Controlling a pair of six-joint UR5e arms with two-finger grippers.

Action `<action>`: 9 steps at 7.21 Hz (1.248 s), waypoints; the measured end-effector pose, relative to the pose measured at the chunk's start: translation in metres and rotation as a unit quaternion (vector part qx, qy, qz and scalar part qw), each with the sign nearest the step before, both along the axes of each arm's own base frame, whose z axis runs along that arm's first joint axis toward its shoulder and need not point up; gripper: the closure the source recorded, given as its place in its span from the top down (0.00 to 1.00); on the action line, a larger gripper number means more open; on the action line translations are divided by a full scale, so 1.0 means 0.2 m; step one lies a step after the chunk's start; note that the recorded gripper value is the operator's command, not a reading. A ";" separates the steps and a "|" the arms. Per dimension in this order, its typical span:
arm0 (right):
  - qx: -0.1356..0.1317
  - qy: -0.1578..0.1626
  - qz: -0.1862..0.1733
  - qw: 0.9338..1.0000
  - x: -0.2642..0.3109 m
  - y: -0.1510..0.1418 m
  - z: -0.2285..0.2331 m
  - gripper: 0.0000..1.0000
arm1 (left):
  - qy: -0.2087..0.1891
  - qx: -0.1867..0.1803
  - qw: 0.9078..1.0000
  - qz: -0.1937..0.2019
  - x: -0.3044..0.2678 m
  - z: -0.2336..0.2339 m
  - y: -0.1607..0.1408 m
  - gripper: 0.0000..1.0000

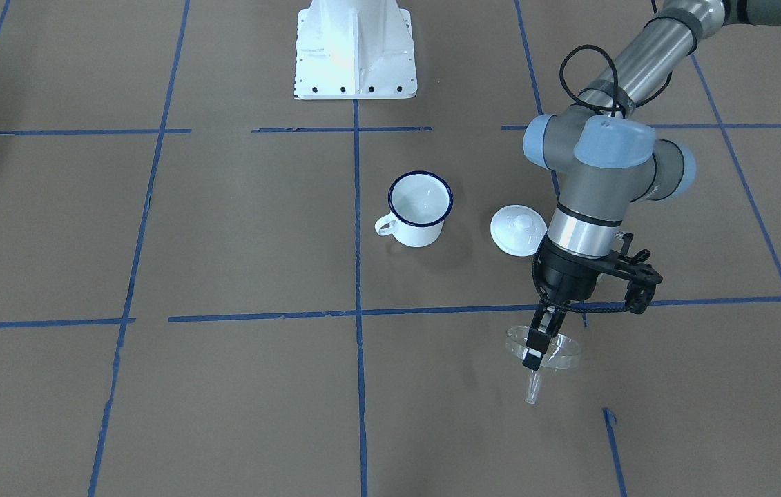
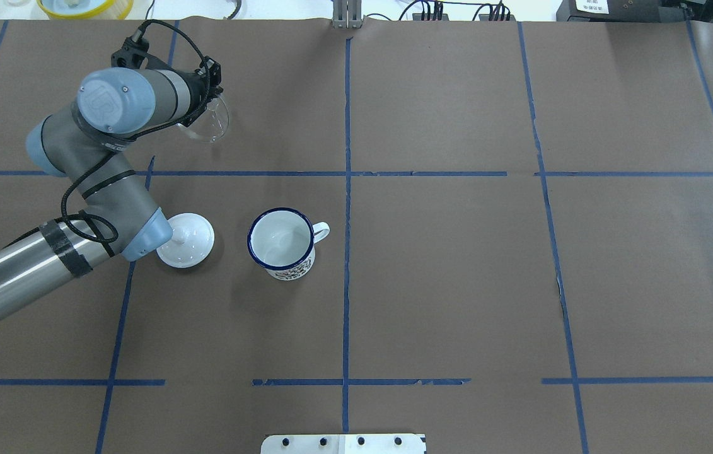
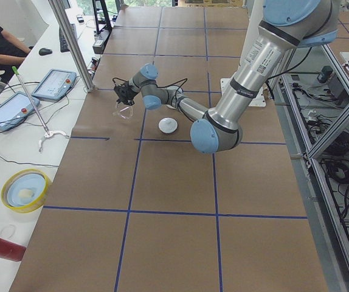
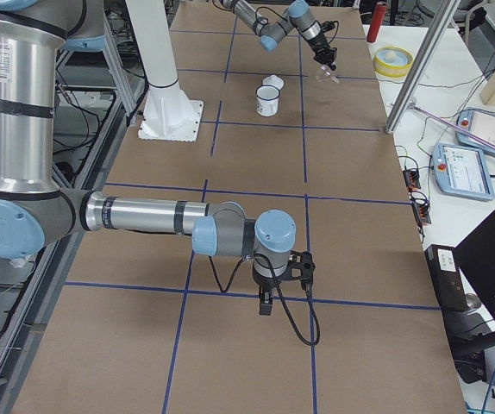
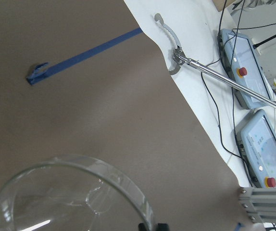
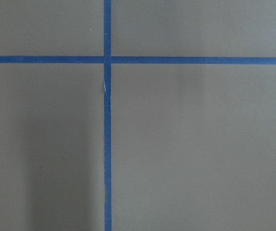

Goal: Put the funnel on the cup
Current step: 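Grasp the glass funnel rim with the left gripper and lift it, then carry the funnel over the open mug and lower it into the mouth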

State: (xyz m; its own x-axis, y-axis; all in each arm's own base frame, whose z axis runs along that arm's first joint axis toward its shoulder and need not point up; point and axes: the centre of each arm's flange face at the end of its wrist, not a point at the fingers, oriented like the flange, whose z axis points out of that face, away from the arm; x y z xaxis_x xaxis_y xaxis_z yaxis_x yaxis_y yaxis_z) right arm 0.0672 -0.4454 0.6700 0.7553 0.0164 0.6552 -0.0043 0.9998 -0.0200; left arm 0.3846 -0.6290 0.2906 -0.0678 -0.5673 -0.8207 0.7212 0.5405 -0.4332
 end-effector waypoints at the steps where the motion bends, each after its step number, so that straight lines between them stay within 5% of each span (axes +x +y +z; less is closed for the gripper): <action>1: 0.000 0.000 0.000 1.000 0.00 0.00 0.00 1.00 | 0.005 -0.002 1.000 0.026 -0.09 -0.09 0.02 0.00; 6: 0.000 0.000 0.000 1.000 0.00 0.00 0.00 1.00 | -0.094 0.018 0.982 0.166 -0.30 -0.66 0.53 0.00; 9: 0.000 0.000 0.000 1.000 0.00 0.00 0.00 1.00 | -0.168 0.025 0.949 0.265 0.03 -0.90 0.91 0.00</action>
State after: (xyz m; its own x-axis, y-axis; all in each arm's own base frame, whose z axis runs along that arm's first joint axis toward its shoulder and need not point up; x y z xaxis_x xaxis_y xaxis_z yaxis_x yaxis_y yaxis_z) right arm 0.0672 -0.4454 0.6700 0.7553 0.0164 0.6552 -0.0043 0.9998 -0.0200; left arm 0.3904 -0.4477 0.1113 0.4865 -0.4090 -0.7720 0.4348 0.8798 -0.1921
